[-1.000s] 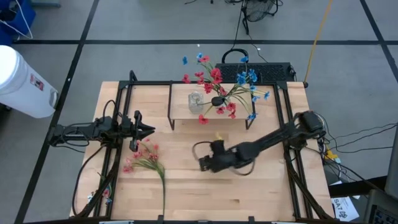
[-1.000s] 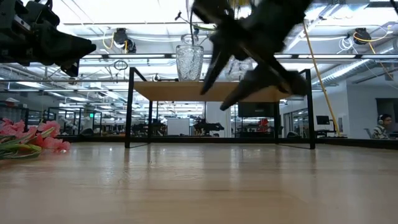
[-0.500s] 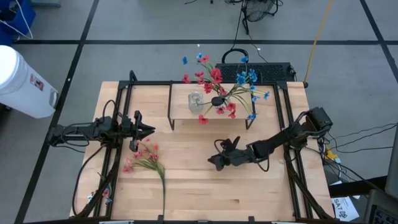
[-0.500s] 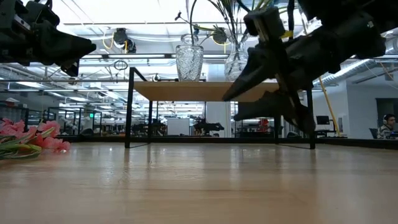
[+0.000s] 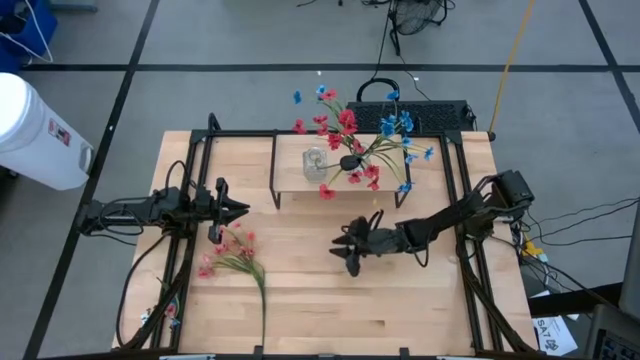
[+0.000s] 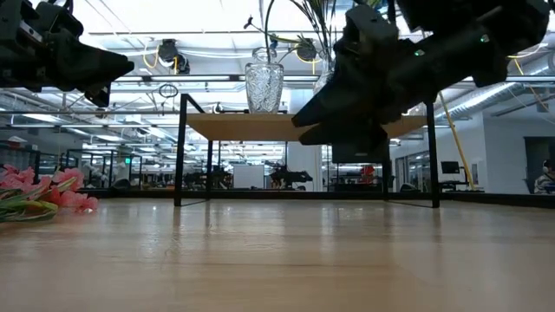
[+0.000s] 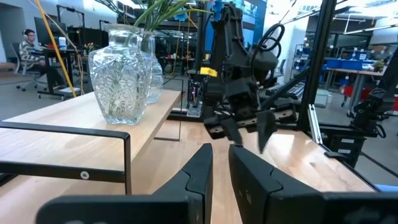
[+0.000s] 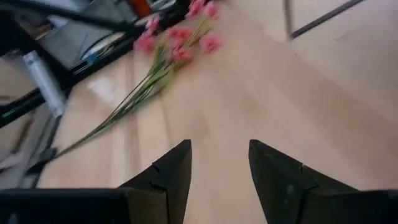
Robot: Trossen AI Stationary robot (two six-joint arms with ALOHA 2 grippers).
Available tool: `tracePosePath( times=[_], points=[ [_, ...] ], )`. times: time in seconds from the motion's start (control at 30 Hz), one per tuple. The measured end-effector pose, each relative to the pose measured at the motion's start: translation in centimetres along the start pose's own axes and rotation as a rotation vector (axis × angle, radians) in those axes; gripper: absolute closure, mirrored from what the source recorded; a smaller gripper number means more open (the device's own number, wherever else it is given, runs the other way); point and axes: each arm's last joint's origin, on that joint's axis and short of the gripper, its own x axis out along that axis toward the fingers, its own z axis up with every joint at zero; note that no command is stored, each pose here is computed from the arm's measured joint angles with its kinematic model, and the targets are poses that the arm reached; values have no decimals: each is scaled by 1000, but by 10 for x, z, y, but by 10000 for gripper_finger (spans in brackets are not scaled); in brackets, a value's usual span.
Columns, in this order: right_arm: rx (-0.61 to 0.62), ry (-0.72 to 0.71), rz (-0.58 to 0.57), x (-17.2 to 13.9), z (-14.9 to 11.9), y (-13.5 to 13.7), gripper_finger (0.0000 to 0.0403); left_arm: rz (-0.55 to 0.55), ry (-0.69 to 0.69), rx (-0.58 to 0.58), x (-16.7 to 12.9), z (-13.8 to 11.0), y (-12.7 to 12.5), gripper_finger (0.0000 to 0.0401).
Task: Pick and place flowers into a vace then onto a shelf
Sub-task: Put the pink flowers into the left transparent vase on the shelf
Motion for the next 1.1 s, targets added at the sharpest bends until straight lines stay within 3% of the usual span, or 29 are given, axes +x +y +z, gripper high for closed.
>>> tracePosePath(
  times=[0.2,0.57,0.8,1.1],
  points=[
    [18,76,89,-10,-3,-14,252,1,0,0,0,0,0,343],
    [-134,-143,331,-87,-2,-26,252,0,0,0,0,0,0,343],
    [-203,-269,404,-126,-11,-41,252,0,6,0,0,-1,0,343],
    [-270,-349,426,-149,-21,-57,252,1,7,0,0,-1,0,343]
  ],
)
